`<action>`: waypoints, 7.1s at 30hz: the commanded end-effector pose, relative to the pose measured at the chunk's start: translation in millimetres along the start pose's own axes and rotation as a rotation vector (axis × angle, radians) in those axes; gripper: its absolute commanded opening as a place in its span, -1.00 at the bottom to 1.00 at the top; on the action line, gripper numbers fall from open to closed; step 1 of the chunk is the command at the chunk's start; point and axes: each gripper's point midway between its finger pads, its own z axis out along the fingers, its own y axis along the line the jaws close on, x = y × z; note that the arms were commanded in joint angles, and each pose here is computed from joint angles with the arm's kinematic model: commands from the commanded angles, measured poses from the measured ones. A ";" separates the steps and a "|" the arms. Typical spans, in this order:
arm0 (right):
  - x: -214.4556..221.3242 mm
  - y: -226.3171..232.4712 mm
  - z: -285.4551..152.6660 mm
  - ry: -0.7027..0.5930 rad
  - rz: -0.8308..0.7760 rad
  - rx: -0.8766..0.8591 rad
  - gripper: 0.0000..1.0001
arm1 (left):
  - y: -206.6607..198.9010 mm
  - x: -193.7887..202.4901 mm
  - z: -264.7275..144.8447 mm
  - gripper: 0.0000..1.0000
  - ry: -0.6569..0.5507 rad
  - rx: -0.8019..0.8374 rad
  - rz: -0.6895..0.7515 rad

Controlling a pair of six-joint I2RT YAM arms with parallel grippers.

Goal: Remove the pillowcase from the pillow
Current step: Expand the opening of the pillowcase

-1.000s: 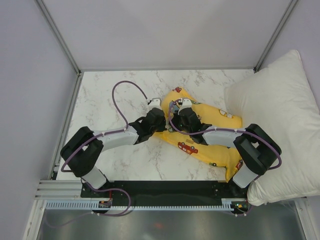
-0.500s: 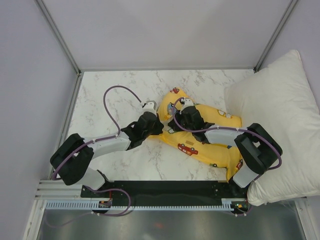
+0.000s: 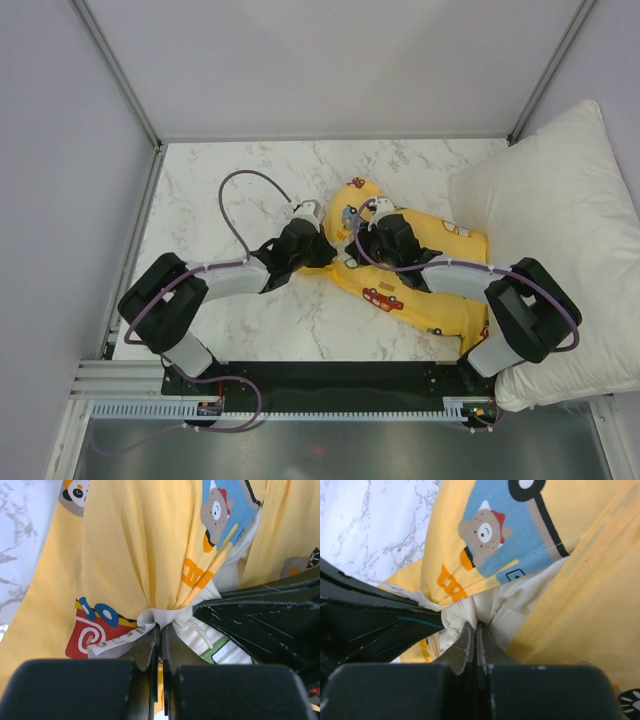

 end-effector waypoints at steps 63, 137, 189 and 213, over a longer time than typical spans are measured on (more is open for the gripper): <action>-7.7 -67.4 27.0 0.232 -0.408 0.448 0.04 | 50.8 53.7 -3.7 -0.95 0.152 0.019 -0.015; -1.2 -59.4 -24.3 0.139 -0.205 0.367 -1.00 | -21.9 -42.5 -4.3 -0.04 -0.117 0.000 -0.021; 28.2 -115.1 -35.3 0.189 -0.130 0.535 -1.00 | -3.5 -12.3 -14.2 -0.95 -0.128 -0.125 0.053; 15.5 -149.1 -45.0 0.189 -0.075 0.590 -1.00 | 63.6 -2.2 -10.3 -0.95 -0.108 -0.206 -0.011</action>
